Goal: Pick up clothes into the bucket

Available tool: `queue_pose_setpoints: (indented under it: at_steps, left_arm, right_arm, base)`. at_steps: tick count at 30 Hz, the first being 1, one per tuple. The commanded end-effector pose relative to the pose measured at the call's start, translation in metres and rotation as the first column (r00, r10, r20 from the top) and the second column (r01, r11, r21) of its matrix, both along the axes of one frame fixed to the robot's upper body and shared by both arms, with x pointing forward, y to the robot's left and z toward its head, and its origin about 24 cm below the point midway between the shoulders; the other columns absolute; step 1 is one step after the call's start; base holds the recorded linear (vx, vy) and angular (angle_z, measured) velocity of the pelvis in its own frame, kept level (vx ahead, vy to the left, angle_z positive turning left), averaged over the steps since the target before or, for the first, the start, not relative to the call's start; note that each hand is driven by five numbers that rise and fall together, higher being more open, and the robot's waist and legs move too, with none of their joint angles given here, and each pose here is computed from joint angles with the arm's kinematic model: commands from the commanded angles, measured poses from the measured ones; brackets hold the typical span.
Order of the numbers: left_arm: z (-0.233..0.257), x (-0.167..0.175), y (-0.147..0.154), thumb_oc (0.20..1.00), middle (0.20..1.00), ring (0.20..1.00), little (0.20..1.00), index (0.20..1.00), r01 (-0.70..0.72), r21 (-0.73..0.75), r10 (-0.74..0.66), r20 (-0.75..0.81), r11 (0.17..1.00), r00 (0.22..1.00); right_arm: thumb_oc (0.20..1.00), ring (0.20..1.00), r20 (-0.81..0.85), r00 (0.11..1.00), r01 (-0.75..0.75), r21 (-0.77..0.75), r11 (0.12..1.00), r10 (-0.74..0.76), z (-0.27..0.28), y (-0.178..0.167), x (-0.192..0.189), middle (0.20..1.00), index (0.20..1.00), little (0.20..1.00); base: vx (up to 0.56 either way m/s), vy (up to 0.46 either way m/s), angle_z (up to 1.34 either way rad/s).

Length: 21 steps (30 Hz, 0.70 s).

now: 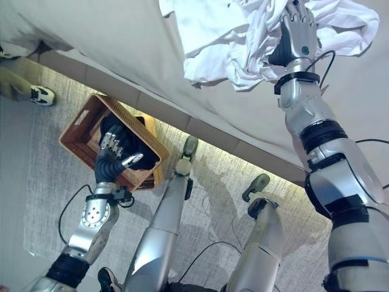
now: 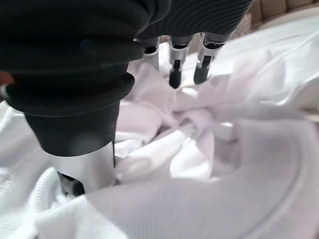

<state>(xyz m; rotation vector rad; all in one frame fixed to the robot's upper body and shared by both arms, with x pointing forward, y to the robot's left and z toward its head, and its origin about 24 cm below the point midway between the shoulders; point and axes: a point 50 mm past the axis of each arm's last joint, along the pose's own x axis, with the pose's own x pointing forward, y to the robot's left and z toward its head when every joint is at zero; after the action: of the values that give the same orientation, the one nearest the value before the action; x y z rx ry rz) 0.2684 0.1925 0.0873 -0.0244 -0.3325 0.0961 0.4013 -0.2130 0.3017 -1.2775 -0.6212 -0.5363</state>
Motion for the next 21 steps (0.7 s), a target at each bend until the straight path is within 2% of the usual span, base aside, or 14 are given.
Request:
queue_pose_setpoints:
  at_steps: [1,10,16,17,19,21]
  left_arm:
    - [0.014,-0.008,-0.004,1.0,1.0,1.0,1.0,1.0,0.022,-0.024,-0.02,0.09,0.999,0.996]
    - [0.009,-0.006,-0.003,1.0,1.0,1.0,1.0,1.0,0.0,-0.066,0.004,0.064,0.998,0.998]
    - [0.005,-0.004,-0.002,1.0,1.0,1.0,1.0,1.0,-0.01,-0.065,0.013,0.046,0.998,0.999]
    - [0.005,-0.002,-0.001,1.0,1.0,1.0,1.0,1.0,-0.021,-0.063,0.024,0.046,0.998,0.999]
    - [0.003,-0.002,-0.001,1.0,1.0,1.0,1.0,1.0,-0.027,-0.056,0.029,0.037,0.998,0.999]
    - [0.003,0.002,0.001,1.0,1.0,1.0,1.0,1.0,-0.039,-0.043,0.04,0.036,0.998,0.999]
  right_arm:
    - [0.2,0.2,0.056,0.998,-0.012,0.056,0.998,0.009,0.025,-0.001,-0.002,0.2,0.2,0.2]
    - [0.2,0.2,0.021,0.997,-0.077,0.244,0.967,0.074,0.005,-0.003,0.001,0.2,0.2,0.2]
    - [0.2,0.2,0.044,0.993,-0.12,0.273,0.955,0.112,-0.006,-0.004,-0.004,0.2,0.2,0.2]
    - [0.2,0.2,0.082,0.984,-0.174,0.3,0.938,0.157,-0.007,-0.001,-0.009,0.2,0.2,0.2]
    - [0.2,0.2,0.086,0.981,-0.193,0.321,0.927,0.174,-0.014,-0.001,-0.011,0.2,0.2,0.2]
    - [0.2,0.2,0.148,0.96,-0.276,0.402,0.873,0.236,-0.023,-0.002,-0.021,0.2,0.2,0.2]
  base:
    - [0.0,0.0,0.0]
    - [0.0,0.006,0.02]
    - [0.0,-0.003,-0.01]
    - [-0.01,-0.02,-0.06]
    - [-0.01,-0.007,-0.08]
    - [-0.07,0.02,-0.18]
